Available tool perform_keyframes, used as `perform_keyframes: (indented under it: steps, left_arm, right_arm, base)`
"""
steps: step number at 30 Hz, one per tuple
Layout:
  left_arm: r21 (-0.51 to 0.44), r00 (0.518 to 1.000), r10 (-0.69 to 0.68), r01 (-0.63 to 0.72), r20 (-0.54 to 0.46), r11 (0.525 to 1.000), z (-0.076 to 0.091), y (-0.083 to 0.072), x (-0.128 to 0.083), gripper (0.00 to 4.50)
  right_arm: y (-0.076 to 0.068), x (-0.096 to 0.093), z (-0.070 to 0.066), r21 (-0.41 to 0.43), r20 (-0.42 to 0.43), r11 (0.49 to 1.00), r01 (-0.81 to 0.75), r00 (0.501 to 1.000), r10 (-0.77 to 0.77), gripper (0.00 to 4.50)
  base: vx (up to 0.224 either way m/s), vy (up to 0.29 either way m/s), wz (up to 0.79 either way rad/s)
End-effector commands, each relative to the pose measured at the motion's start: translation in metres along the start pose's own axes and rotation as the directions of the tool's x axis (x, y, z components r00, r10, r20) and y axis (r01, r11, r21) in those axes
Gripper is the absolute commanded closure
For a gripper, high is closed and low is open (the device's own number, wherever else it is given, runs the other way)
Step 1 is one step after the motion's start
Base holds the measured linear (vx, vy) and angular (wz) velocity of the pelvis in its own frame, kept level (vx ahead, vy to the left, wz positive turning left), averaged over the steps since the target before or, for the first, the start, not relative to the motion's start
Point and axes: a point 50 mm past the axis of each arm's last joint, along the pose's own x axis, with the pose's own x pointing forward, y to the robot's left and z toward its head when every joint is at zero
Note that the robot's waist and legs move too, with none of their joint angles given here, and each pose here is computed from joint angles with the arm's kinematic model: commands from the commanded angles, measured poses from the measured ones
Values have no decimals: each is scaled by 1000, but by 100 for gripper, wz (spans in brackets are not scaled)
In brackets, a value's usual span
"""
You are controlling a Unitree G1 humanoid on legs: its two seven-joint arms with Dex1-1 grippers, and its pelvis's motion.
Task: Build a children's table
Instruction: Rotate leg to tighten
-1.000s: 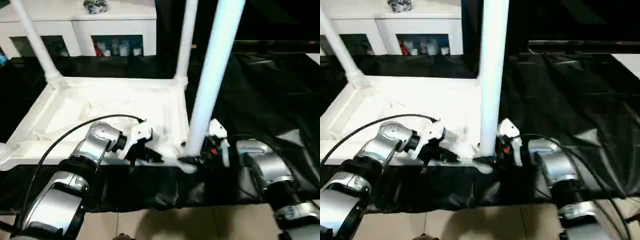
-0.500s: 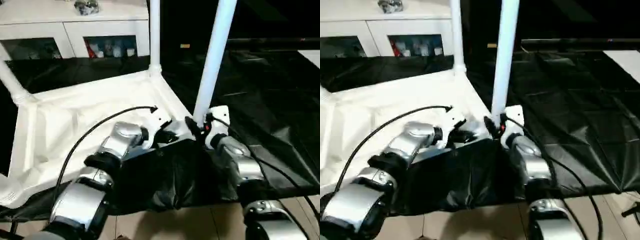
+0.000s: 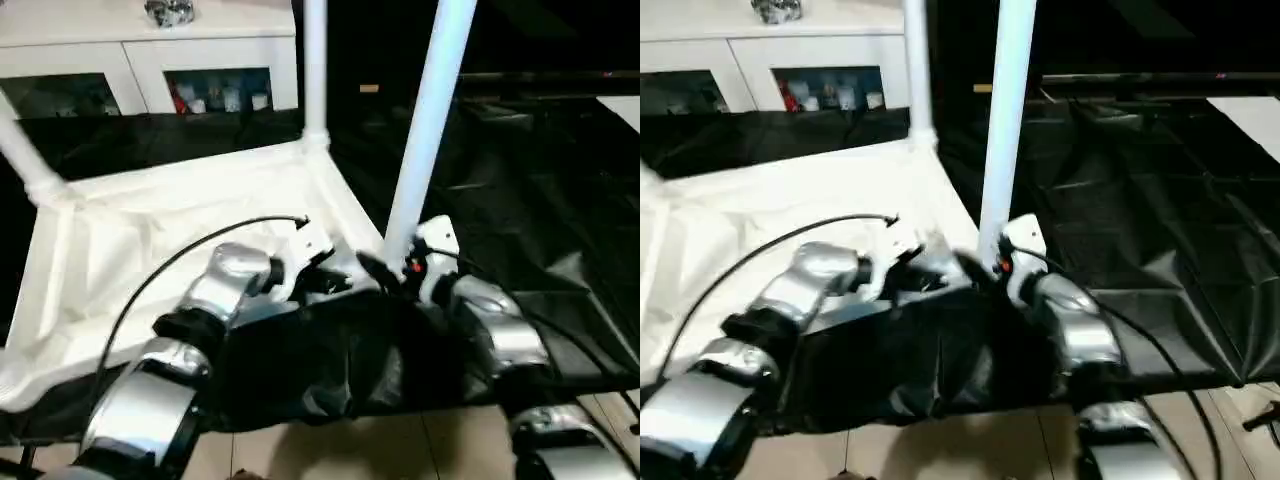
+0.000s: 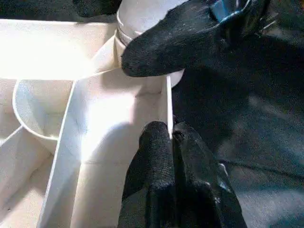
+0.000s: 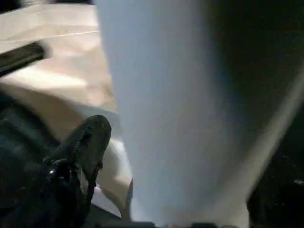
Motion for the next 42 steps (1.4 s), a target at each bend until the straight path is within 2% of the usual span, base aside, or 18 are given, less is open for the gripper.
perform_keyframes:
  steps: [1, 5, 6, 7, 8, 9, 10, 11, 13, 22, 25, 31, 34, 37, 42]
  left_arm:
    - [38, 997, -66, 65, 32, 997, 8, -8, 12, 450]
    - [38, 997, -66, 65, 32, 997, 8, -8, 12, 450]
    - [65, 989, -150, 150, -8, 987, 3, -9, 2, 450]
    - [65, 989, -150, 150, -8, 987, 3, -9, 2, 450]
    - [85, 975, -214, 218, -58, 972, -1, -10, -7, 450]
    - [85, 975, -214, 218, -58, 972, -1, -10, -7, 450]
    - [88, 968, -239, 245, -74, 966, -3, -11, -9, 450]
    - [90, 967, -243, 249, -79, 964, -3, -11, -10, 450]
    - [93, 966, -245, 252, -83, 963, -3, -11, -10, 450]
    - [89, 965, -250, 256, -77, 962, -5, -10, -12, 450]
    - [86, 968, -242, 248, -72, 965, -5, -10, -13, 450]
    - [43, 988, -151, 153, -34, 987, -4, -5, -10, 450]
    - [12, 998, -61, 61, -26, 998, -2, 1, -7, 450]
    - [-39, 999, 51, -52, -6, 998, 4, 5, 4, 450]
    - [-95, 991, 134, -131, 20, 987, 12, 4, 18, 450]
  right_arm:
    - [20, 13, 2, -6, 2, 992, -125, 992, 125, 47]
    - [20, 13, 2, -6, 2, 992, -125, 992, 125, 47]
    - [22, -1, 0, -32, -76, 951, -307, 950, 304, 67]
    - [22, -1, 0, -32, -76, 951, -307, 950, 304, 67]
    - [24, -12, -3, -35, -172, 888, -459, 878, 448, 78]
    - [24, -12, -3, -35, -172, 888, -459, 878, 448, 82]
    - [25, -14, -4, -29, -207, 862, -506, 847, 490, 90]
    - [26, -14, -4, -34, -218, 854, -519, 838, 500, 90]
    - [26, -14, -3, -37, -229, 846, -532, 829, 511, 119]
    - [32, -14, -1, -8, -238, 808, -590, 785, 571, 184]
    - [34, -13, -2, 6, -227, 804, -595, 782, 580, 188]
    - [33, -9, -2, 3, -145, 868, -496, 859, 492, 191]
    - [26, -2, -4, -1, -95, 943, -334, 938, 332, 191]
    - [16, 7, -12, 4, -86, 998, -70, 994, 71, 191]
    - [14, 17, -18, 42, -91, 992, 121, 989, -117, 191]
  base:
    - [0, 0, 0]
    - [0, 0, 0]
    - [0, 0, 0]
    - [0, 0, 0]
    - [0, 0, 0]
    - [0, 0, 0]
    - [0, 0, 0]
    - [0, 0, 0]
    - [0, 0, 0]
    - [0, 0, 0]
    - [0, 0, 0]
    - [0, 0, 0]
    - [0, 0, 0]
    - [0, 0, 0]
    - [0, 0, 0]
